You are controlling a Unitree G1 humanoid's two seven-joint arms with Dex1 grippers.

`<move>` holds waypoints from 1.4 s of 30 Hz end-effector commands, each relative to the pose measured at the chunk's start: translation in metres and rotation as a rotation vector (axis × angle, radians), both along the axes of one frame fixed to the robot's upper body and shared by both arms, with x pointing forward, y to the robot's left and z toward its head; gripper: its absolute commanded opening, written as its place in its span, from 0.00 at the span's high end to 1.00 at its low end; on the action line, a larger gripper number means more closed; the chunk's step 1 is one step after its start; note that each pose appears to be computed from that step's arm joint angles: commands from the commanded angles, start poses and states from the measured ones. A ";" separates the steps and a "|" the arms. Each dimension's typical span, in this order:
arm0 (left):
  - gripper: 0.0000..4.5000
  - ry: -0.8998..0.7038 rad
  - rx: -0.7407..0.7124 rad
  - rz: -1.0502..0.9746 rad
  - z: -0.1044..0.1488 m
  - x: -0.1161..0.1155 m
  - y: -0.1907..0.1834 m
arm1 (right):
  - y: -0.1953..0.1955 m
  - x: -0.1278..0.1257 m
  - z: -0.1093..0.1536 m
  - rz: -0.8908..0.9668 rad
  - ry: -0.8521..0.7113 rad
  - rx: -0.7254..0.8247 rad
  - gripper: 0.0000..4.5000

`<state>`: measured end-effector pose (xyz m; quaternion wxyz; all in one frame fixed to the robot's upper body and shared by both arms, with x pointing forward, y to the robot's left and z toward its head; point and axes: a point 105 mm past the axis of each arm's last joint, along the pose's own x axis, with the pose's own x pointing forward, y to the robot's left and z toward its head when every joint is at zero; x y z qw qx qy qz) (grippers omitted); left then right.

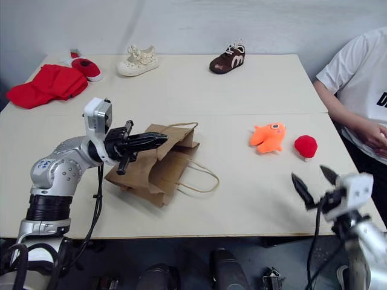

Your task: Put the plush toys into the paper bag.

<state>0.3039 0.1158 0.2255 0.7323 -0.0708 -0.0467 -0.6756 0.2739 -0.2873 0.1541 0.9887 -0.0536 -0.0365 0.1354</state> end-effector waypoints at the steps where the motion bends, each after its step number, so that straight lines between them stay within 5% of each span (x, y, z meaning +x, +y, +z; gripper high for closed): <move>1: 1.00 -0.044 0.001 -0.007 0.010 -0.003 -0.002 | 0.004 0.031 0.005 0.032 0.130 0.020 0.03; 8: 1.00 -0.044 0.004 0.004 0.006 -0.007 -0.002 | 0.007 0.105 0.003 0.000 0.332 0.000 0.03; 12: 1.00 -0.045 0.004 0.010 0.005 -0.008 -0.003 | 0.013 0.128 0.004 0.007 0.323 0.000 0.03; 17: 1.00 -0.047 0.009 0.008 0.005 -0.010 -0.003 | 0.027 0.140 0.010 0.083 0.289 0.020 0.31; 22: 1.00 -0.044 0.003 -0.008 0.009 -0.013 -0.002 | 0.061 0.113 0.032 0.354 0.254 0.070 0.69; 27: 1.00 -0.020 -0.036 -0.056 0.019 -0.019 -0.004 | 0.141 0.051 0.052 0.729 0.340 0.190 0.99; 31: 1.00 -0.021 -0.029 -0.068 0.018 -0.020 -0.008 | 0.192 0.021 0.043 0.846 0.407 0.193 1.00; 42: 1.00 -0.015 -0.062 -0.110 0.017 -0.021 -0.021 | 0.254 0.021 0.022 0.882 0.439 0.003 1.00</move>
